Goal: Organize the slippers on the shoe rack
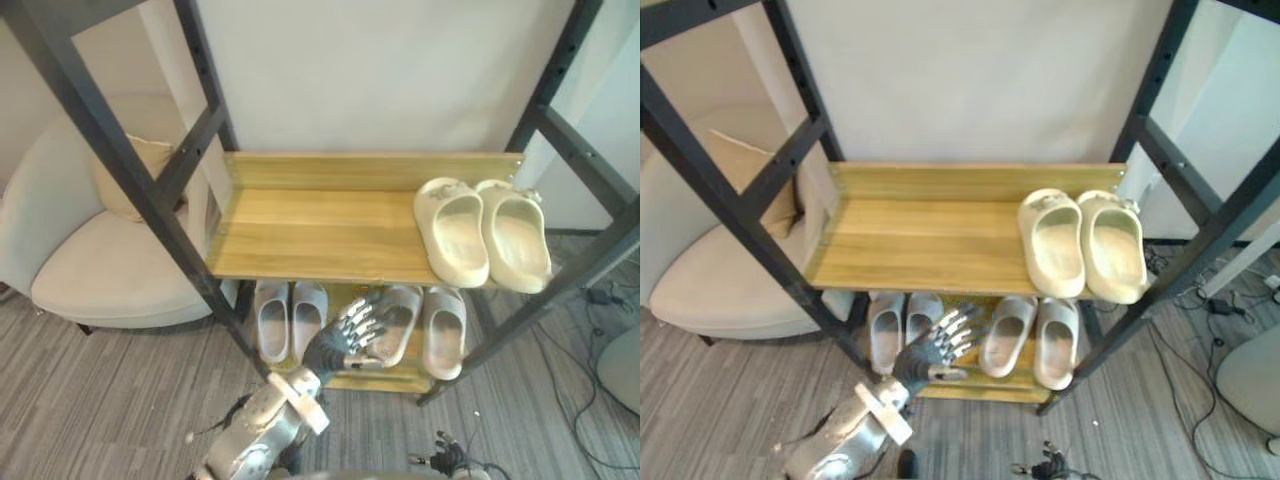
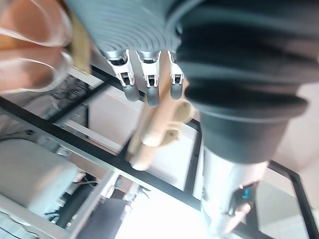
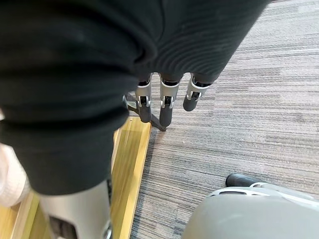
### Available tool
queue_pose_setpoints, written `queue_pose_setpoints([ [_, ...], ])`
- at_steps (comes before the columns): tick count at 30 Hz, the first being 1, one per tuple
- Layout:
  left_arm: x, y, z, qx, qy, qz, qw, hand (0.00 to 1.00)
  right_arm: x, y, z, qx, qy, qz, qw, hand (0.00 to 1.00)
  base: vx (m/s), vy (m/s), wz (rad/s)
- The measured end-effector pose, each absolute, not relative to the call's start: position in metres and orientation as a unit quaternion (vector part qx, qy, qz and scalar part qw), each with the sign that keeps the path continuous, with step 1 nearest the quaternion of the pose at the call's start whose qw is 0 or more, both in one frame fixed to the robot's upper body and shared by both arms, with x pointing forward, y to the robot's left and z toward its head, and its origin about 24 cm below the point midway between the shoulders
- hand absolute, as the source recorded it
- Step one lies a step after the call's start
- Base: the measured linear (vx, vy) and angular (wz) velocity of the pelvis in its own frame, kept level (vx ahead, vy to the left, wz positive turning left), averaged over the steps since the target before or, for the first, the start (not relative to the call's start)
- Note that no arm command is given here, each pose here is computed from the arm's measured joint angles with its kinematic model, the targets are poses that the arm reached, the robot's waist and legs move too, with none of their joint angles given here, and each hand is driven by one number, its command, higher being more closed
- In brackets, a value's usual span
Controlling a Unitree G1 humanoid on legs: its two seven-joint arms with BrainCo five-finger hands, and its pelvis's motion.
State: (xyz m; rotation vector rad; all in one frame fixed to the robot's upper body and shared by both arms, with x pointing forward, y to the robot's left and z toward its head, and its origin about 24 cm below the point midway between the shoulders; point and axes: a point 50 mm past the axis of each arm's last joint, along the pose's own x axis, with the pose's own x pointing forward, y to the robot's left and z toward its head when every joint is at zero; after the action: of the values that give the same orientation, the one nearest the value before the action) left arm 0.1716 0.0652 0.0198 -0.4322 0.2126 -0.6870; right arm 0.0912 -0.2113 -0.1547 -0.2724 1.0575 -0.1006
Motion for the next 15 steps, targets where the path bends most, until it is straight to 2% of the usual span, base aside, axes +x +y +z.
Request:
queue_pose_setpoints([
  [4,0.171,0.092,-0.028,-0.142,0.179,-0.260,0.938,0.00,0.094,-0.210,-0.154,-0.129,0.499,-0.047,0.856,0.00,0.02,-0.014,0.02],
  [7,0.166,0.116,-0.066,-0.095,0.249,-0.193,0.944,0.00,0.097,-0.210,-0.154,-0.129,0.496,-0.046,0.857,0.00,0.01,-0.007,0.01],
  [11,0.153,0.145,-0.104,-0.040,0.330,-0.101,0.938,0.00,0.104,-0.206,-0.152,-0.125,0.488,-0.044,0.863,0.00,0.00,0.000,0.00],
  [15,0.143,0.170,-0.119,-0.002,0.368,-0.033,0.929,0.00,0.106,-0.202,-0.152,-0.120,0.485,-0.043,0.865,0.00,0.00,0.000,0.00],
])
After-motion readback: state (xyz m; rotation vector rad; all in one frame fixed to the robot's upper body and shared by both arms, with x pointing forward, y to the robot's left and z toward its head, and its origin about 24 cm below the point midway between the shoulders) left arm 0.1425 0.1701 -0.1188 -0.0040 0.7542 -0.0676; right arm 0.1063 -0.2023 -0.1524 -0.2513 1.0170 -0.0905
